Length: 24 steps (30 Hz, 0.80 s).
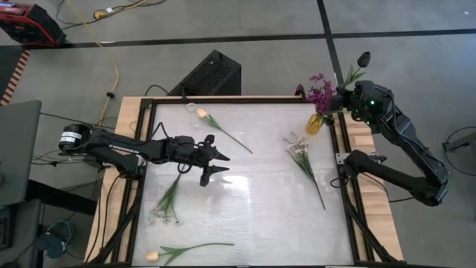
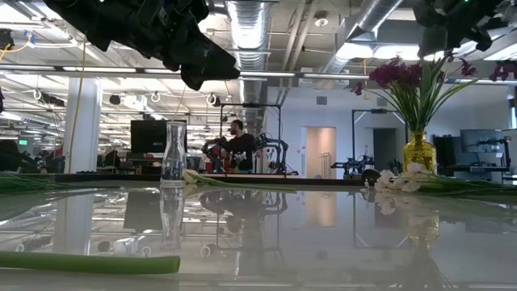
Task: Sort flowers into vase by color
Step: Put the black tulip into the yellow vase
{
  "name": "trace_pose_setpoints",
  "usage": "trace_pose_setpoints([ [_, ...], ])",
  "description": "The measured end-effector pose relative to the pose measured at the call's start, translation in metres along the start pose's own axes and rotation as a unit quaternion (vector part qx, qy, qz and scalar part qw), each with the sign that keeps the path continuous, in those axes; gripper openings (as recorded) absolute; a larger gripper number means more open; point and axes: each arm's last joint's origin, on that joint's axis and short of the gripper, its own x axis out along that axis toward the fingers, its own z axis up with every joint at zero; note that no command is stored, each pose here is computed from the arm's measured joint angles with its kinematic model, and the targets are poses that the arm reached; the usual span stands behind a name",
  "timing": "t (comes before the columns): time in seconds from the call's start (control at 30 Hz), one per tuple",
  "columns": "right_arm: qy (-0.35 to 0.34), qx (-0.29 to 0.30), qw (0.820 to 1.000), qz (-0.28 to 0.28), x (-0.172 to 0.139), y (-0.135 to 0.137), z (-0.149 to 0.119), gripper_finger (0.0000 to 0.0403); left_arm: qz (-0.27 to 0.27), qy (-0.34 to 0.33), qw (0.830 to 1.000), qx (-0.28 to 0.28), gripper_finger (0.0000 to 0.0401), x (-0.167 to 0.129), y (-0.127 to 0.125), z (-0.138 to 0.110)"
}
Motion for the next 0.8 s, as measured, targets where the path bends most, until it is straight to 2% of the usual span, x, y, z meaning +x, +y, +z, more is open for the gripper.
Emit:
trace_pose_setpoints([
  [0.33,0.010,0.003,1.000,0.024,-0.003,0.000,-0.002,0.0029,0.000,-0.001,1.000,0.007,0.0158,0.000,0.000,0.000],
  [0.53,0.030,-0.004,0.999,0.012,-0.002,-0.002,-0.006,0.0030,0.000,-0.001,1.000,0.003,0.0158,0.000,0.000,0.000],
  [0.8,0.018,0.005,1.000,0.015,0.004,-0.004,-0.018,0.0030,0.000,0.000,1.000,0.000,0.0158,0.000,0.000,0.000],
])
